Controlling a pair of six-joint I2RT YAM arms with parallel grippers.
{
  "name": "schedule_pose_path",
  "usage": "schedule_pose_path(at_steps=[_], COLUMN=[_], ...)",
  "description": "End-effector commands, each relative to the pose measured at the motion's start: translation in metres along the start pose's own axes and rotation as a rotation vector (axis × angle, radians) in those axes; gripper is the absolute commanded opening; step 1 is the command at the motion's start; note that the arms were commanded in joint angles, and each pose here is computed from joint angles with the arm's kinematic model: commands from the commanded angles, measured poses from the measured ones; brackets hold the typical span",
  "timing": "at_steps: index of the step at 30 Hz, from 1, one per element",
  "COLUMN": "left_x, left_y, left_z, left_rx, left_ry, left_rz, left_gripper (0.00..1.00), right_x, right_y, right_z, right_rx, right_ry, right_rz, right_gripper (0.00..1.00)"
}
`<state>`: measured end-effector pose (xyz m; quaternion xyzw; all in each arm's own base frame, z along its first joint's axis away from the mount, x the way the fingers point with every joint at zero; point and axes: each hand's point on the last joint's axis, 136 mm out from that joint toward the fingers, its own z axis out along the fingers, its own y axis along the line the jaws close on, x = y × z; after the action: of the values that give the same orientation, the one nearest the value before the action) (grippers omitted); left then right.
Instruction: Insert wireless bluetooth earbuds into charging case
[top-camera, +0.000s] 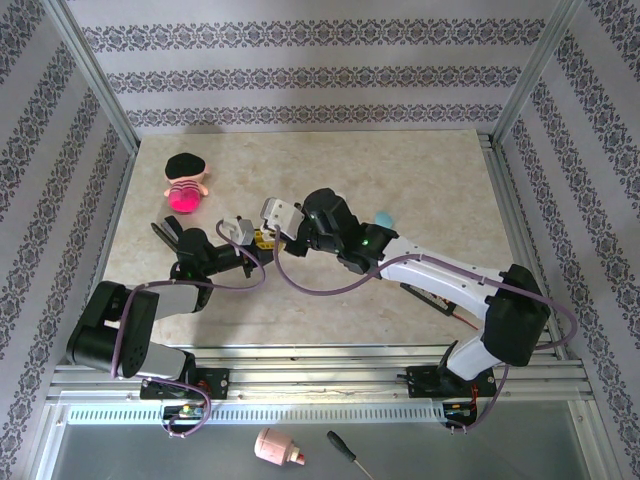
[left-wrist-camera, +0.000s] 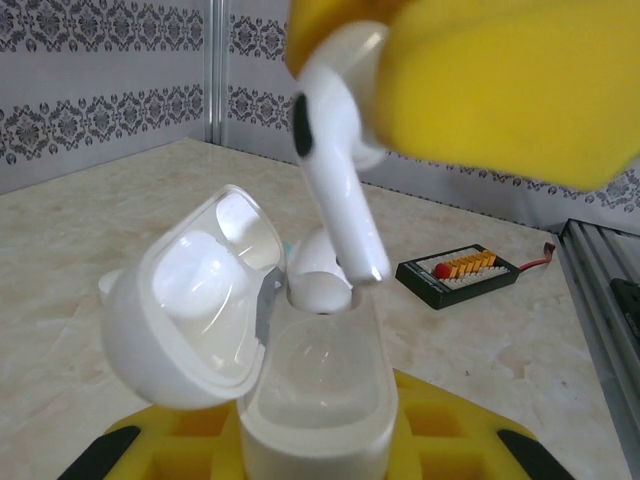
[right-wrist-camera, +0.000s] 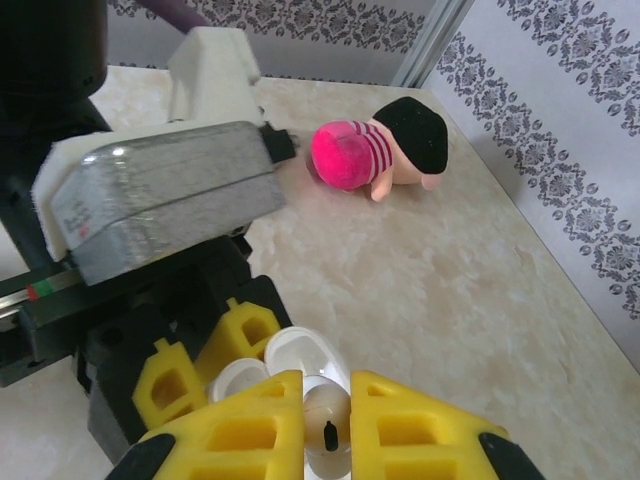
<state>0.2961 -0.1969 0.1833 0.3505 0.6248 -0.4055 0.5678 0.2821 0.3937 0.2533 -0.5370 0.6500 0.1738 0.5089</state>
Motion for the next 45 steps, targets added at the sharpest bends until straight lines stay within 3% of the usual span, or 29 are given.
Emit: schedule_pose_path(at_steps=[1, 15, 20, 25, 28, 33, 37, 40, 45], left_x=[-0.021, -0.023, -0.025, -0.027, -0.025, -0.024, -0.023, -0.022, -0.015], left_y=[-0.003, -0.002, 0.000, 0.000, -0.001, 0.000, 0.000, -0.001, -0.007], left_z=[0.004, 0.005, 0.006, 0.005, 0.005, 0.005, 0.005, 0.004, 0.002], left_rx=[0.033, 0.032, 0.029, 0.029, 0.029, 0.026, 0.025, 0.025, 0.042], left_ry=[-0.053, -0.055, -0.058, -0.062, -0.059, -0.057, -0.055, -0.054, -0.044], left_rz=[0.032, 0.020, 0.012, 0.009, 0.010, 0.020, 0.025, 0.038, 0.115], left_gripper=[0.00, 0.00, 0.00, 0.00, 0.00, 0.00, 0.00, 0.00, 0.00], right_x=[-0.012, -0.001, 0.004, 0.011, 0.008, -0.002, -0.009, -0.012, -0.016], right_y=[0.002, 0.003, 0.014, 0.020, 0.019, 0.008, 0.001, -0.007, -0.032], right_z=[0.004, 0.015, 0.017, 0.018, 0.014, -0.004, -0.020, -0.031, -0.041], right_rx=[-0.006, 0.003, -0.055, -0.082, -0.075, -0.029, -0.027, -0.025, -0.013], right_ry=[-0.033, -0.013, -0.006, 0.015, 0.008, -0.023, -0.066, -0.104, -0.136], right_rz=[-0.024, -0.016, -0.021, -0.022, -0.025, -0.030, 0.012, 0.080, 0.318], right_gripper=[0.12, 0.11, 0.12, 0.17, 0.22, 0.40, 0.44, 0.47, 0.63])
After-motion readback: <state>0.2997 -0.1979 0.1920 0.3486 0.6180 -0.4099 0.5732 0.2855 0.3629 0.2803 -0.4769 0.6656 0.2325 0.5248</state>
